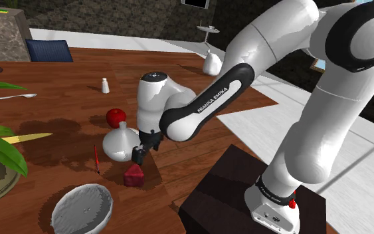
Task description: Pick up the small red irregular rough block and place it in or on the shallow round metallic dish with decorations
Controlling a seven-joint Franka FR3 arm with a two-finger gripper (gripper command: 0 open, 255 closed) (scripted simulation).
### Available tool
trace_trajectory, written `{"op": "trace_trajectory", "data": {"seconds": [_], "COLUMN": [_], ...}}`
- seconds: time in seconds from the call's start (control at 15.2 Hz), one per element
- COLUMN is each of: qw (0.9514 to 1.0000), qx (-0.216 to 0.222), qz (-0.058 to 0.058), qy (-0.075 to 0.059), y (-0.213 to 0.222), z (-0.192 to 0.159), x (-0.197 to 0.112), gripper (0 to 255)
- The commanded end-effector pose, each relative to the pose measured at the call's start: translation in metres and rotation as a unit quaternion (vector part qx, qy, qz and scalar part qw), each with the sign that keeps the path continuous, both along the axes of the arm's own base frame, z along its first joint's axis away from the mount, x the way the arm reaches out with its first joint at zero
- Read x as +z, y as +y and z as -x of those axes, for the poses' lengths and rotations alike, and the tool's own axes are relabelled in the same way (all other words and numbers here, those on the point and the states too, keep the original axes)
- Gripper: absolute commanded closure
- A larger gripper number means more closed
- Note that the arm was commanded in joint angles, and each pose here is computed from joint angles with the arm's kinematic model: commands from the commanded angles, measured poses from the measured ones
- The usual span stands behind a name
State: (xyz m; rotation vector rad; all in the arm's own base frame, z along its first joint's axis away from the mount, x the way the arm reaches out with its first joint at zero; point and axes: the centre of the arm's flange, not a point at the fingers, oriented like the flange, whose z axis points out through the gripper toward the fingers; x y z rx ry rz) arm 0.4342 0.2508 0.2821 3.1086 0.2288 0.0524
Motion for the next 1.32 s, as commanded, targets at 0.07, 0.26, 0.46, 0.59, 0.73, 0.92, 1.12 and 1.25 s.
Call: {"op": "trace_trajectory", "data": {"seconds": [0.07,0.26,0.46,0.59,0.73,0.92,1.12,1.25], "qw": [1.0000,0.9999,0.9999,0.9999,0.9999,0.9999,0.9999,0.9999], "qx": [0.004,0.007,0.007,0.007,0.007,0.007,0.007,0.007], "qz": [-0.004,-0.006,-0.006,-0.006,-0.006,-0.006,-0.006,-0.006], "qy": [-0.005,-0.007,-0.007,-0.007,-0.007,-0.007,-0.007,-0.007], "y": [0.024,0.038,0.038,0.038,0.038,0.038,0.038,0.038], "z": [-0.013,-0.022,-0.023,-0.023,-0.024,-0.024,-0.024,-0.024], "x": [-0.028,-0.048,-0.064,-0.075,-0.083,-0.083,-0.083,-0.083], "gripper": [0,0,0,0,0,0,0,255]}}
